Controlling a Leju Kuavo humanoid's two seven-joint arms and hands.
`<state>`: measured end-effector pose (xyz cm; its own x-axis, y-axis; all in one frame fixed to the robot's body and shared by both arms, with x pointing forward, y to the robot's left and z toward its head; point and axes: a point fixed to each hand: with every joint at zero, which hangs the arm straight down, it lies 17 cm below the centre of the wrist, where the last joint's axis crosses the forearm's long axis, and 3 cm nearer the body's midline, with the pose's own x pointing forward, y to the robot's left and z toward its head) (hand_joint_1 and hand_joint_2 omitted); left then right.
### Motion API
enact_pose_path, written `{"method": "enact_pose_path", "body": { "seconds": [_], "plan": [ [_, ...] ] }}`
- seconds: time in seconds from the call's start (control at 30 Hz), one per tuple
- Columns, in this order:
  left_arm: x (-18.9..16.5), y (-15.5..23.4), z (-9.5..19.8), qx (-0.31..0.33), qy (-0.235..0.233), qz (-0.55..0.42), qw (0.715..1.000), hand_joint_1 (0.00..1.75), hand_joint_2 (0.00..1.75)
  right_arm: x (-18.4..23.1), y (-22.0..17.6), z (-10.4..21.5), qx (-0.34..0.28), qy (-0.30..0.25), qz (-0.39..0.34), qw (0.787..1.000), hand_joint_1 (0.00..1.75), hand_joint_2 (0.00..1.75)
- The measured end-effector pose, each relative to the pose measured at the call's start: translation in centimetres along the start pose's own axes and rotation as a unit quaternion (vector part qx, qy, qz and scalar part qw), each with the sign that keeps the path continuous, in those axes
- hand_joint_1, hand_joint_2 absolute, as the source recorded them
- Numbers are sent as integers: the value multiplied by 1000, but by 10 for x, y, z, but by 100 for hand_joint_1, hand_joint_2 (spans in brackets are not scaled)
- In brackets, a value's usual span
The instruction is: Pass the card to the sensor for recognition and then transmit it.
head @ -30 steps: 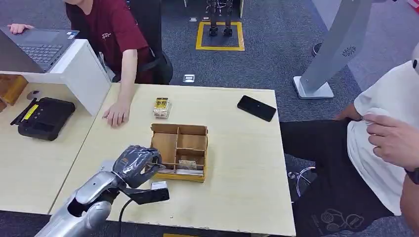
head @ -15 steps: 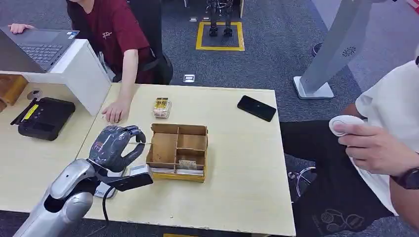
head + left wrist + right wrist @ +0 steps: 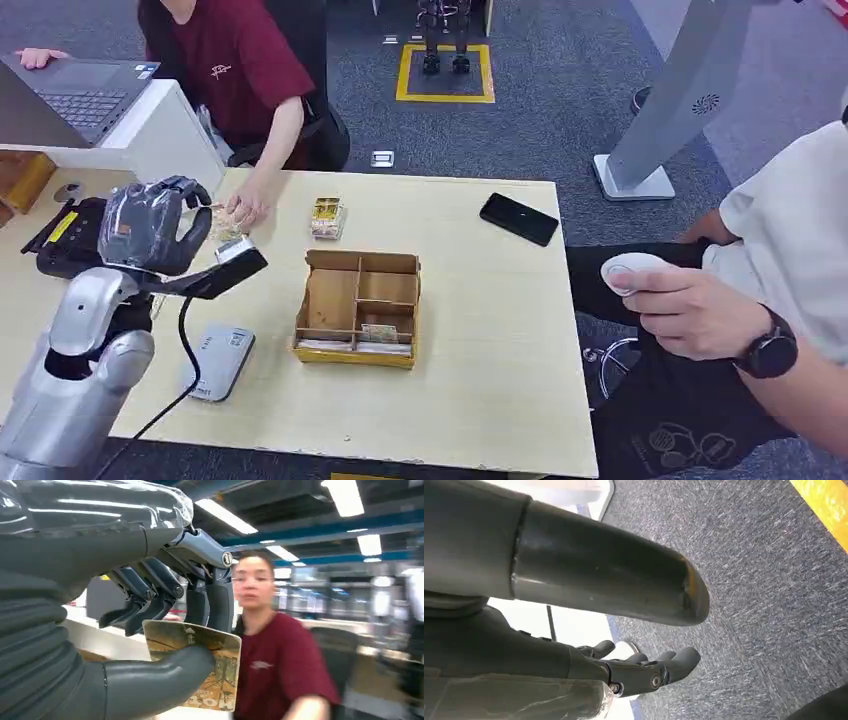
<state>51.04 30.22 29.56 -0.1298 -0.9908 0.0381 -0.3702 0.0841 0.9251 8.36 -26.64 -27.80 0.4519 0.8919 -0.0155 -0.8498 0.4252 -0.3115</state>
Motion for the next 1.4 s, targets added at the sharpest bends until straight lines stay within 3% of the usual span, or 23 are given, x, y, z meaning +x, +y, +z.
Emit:
{"method": "enact_pose_path", "body": {
  "seconds": [0.3,0.47,0.6,0.63,0.67,0.7,0.97,1.17,1.4],
  "plan": [
    [-54,0,-31,39,96,-56,993,175,175,2,-2,0,-1,-3,7,1000,0,0],
    [-62,-18,-30,25,114,-52,992,175,175,3,-2,0,-1,-3,7,1000,0,0],
    [-60,-30,-30,13,118,-45,992,164,175,3,-2,0,-2,-3,7,1000,0,0],
    [-58,-32,-30,11,117,-44,992,145,175,3,-2,0,-2,-3,7,1000,0,0],
    [-57,-34,-30,9,116,-42,992,145,175,3,-2,0,-2,-3,7,1000,0,0],
    [-56,-35,-30,7,116,-41,992,0,175,3,-2,0,-2,-3,7,1000,0,0],
    [-54,-40,-30,6,121,-34,992,0,175,3,-3,0,-3,-2,7,1000,0,0],
    [-65,-26,-25,52,136,-34,989,0,175,2,-2,0,-5,0,3,1000,0,0],
    [-94,-22,49,141,165,-24,976,0,175,0,5,1,-6,0,-3,1000,0,0]
  ]
}}
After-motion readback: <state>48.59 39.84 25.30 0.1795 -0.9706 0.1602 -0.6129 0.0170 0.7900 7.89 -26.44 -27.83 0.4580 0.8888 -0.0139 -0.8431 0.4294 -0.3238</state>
